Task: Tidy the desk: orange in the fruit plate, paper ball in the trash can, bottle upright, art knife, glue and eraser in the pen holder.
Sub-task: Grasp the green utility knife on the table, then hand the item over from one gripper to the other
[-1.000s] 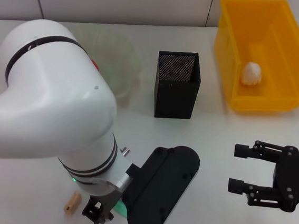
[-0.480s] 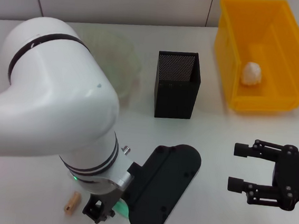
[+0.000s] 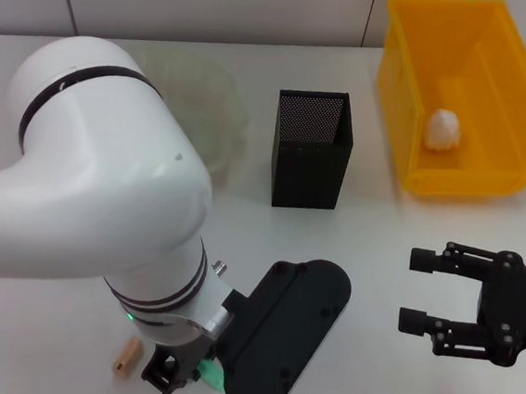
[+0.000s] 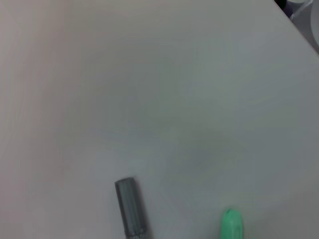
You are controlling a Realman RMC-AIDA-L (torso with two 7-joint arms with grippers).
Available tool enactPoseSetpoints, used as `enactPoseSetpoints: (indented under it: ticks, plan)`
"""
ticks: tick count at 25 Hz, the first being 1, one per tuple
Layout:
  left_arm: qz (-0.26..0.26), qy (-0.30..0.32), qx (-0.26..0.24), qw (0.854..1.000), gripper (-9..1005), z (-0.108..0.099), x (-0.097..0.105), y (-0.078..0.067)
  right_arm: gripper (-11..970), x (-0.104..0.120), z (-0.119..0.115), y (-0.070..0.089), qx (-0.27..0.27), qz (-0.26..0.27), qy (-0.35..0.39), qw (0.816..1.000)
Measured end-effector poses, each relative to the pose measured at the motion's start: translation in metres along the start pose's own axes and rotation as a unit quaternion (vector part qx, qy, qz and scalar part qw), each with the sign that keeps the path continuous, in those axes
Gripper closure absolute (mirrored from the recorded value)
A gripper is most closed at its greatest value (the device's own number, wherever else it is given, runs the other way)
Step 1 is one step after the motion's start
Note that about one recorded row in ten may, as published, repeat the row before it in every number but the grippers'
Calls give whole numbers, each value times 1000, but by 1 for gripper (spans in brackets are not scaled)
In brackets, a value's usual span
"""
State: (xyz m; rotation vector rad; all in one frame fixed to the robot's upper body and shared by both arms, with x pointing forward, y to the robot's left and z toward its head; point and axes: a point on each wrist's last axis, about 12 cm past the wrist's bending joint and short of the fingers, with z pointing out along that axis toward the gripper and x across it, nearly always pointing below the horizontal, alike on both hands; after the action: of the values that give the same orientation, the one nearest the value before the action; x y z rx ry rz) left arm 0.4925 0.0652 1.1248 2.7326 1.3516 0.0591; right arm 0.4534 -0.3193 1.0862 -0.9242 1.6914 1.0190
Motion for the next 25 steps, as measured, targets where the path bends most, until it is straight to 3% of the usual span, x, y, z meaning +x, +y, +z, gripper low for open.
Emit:
enactPoseSetpoints:
  ticks: [16,25]
  plan:
    - [-1,1,-3,1000,898,0,0,2,185,-1,1,-1,0,-1,0,1000]
    - [-5,0,-2,1000,897,-1,-1,2,185,-1,1,-1,0,-1,0,1000]
